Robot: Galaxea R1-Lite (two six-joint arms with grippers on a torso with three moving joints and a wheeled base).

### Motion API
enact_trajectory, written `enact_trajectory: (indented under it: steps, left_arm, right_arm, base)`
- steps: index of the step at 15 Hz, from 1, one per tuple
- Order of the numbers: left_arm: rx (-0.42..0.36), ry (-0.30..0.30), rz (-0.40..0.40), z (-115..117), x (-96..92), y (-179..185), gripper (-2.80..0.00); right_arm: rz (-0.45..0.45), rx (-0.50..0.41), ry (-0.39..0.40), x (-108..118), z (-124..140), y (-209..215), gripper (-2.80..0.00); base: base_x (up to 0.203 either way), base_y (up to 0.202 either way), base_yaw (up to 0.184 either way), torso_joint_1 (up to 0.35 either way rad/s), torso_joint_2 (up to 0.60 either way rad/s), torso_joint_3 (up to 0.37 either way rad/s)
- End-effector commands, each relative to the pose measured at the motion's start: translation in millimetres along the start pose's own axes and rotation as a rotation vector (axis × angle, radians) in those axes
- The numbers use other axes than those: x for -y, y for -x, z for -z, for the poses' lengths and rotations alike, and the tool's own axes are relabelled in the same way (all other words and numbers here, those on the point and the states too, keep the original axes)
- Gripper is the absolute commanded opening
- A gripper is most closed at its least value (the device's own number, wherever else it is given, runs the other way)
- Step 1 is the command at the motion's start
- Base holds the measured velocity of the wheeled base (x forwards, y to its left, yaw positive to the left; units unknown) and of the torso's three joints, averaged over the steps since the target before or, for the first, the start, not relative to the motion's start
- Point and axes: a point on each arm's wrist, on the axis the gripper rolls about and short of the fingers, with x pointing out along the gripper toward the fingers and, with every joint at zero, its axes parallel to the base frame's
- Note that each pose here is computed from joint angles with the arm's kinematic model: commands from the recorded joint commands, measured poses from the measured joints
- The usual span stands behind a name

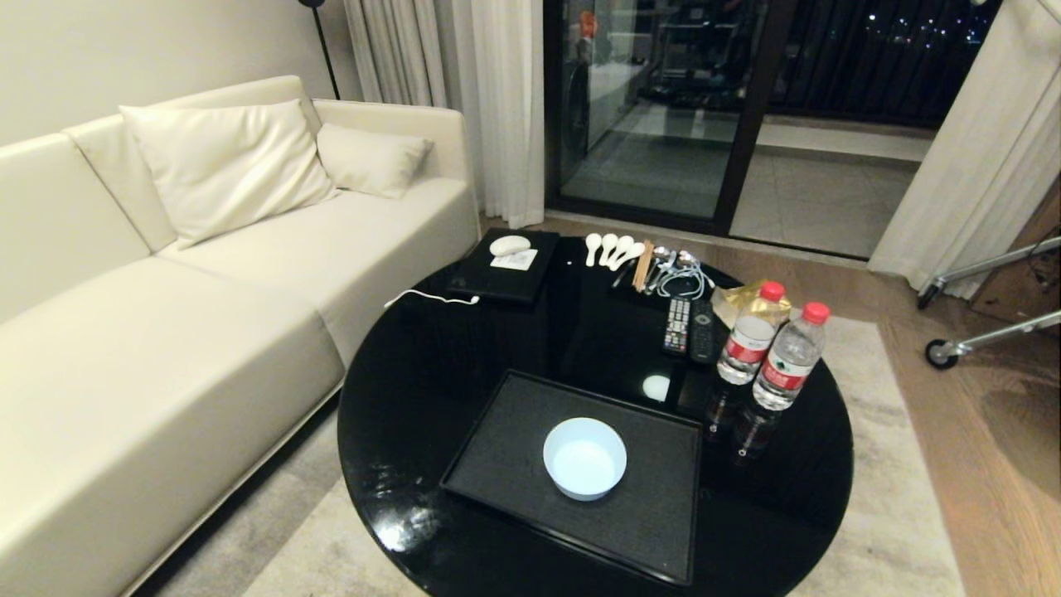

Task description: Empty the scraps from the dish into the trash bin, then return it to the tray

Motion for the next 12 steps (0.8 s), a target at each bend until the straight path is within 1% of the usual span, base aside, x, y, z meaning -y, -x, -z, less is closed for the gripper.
enact_trajectory:
  steps: [1,5,8,10,12]
  left_arm:
    - [0.001,0.000,0.000,0.0,0.0,0.0,-2.80]
    - [0.001,0.000,0.000,0.0,0.0,0.0,-2.80]
    - [0.001,0.000,0.000,0.0,0.0,0.0,-2.80]
    - [0.001,0.000,0.000,0.0,0.0,0.0,-2.80]
    - [0.001,0.000,0.000,0.0,0.0,0.0,-2.80]
  right_arm:
    - [-0.001,0.000,-0.005,0.0,-0.2,-0.1,-2.80]
    - [-0.002,0.000,-0.006,0.0,-0.2,-0.1,-2.80]
    - [-0.003,0.001,0.037,-0.1,-0.2,-0.1,-2.80]
    - [-0.004,0.001,0.008,-0.1,-0.2,-0.1,-2.80]
    - [0.000,0.001,-0.060,0.0,-0.3,-0.1,-2.80]
  base:
    - [0.000,0.000,0.000,0.000,0.00,0.000]
    - [0.000,0.000,0.000,0.000,0.00,0.000]
    - [0.000,0.000,0.000,0.000,0.00,0.000]
    - [0.000,0.000,0.000,0.000,0.00,0.000]
    - [0.000,0.000,0.000,0.000,0.00,0.000]
